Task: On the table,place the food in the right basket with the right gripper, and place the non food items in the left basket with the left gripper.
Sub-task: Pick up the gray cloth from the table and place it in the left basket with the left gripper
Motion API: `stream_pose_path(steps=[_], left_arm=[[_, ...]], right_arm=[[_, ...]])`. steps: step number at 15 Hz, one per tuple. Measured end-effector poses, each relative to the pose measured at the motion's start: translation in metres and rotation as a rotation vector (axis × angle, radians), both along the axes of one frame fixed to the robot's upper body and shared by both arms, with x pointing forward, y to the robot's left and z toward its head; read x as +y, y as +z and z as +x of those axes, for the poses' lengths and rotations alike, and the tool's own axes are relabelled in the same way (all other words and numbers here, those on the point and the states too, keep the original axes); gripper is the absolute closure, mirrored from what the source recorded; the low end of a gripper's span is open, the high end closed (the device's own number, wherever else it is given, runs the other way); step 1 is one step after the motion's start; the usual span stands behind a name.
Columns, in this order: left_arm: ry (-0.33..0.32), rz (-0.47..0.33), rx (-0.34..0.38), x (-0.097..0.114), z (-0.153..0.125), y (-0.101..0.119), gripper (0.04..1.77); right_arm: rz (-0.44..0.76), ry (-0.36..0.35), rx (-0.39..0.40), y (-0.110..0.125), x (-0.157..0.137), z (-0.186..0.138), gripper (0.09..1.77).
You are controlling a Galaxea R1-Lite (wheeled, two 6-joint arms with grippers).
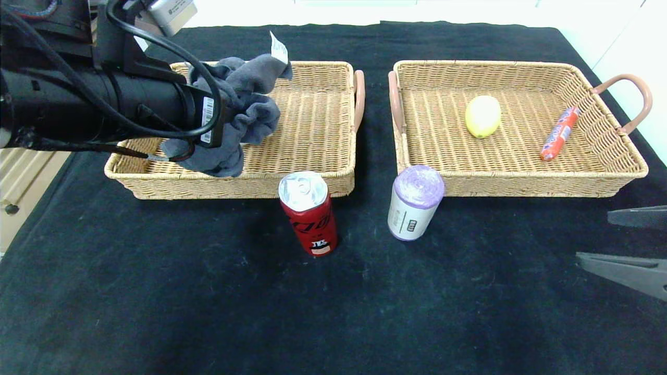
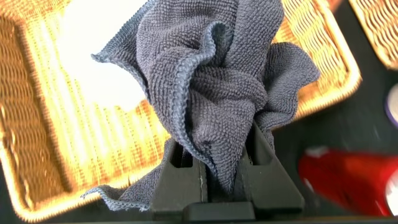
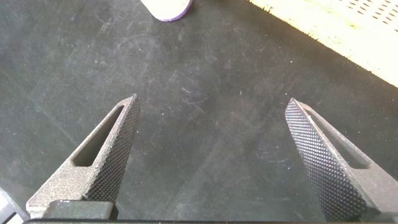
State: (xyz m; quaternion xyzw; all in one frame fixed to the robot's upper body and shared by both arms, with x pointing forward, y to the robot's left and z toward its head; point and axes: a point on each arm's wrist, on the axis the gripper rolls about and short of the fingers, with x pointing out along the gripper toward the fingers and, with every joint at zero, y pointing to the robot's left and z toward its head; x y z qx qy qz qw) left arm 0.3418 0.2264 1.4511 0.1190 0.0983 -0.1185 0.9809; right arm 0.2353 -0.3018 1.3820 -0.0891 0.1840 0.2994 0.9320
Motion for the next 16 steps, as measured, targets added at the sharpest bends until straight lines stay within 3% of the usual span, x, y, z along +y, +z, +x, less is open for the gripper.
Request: stream_pose_path(steps=[10, 16], left_arm=[[-0.004, -0.076, -0.159, -0.015, 0.077, 0.007, 1.49], [-0.059, -0.082, -0.16, -0.02, 0.099, -0.006, 1.49]], right_arm=[[0.0, 0.0, 0.001, 0.0, 0.0, 0.0, 0.15], [0.0, 0.0, 0.003, 0.0, 0.0, 0.001, 0.15]])
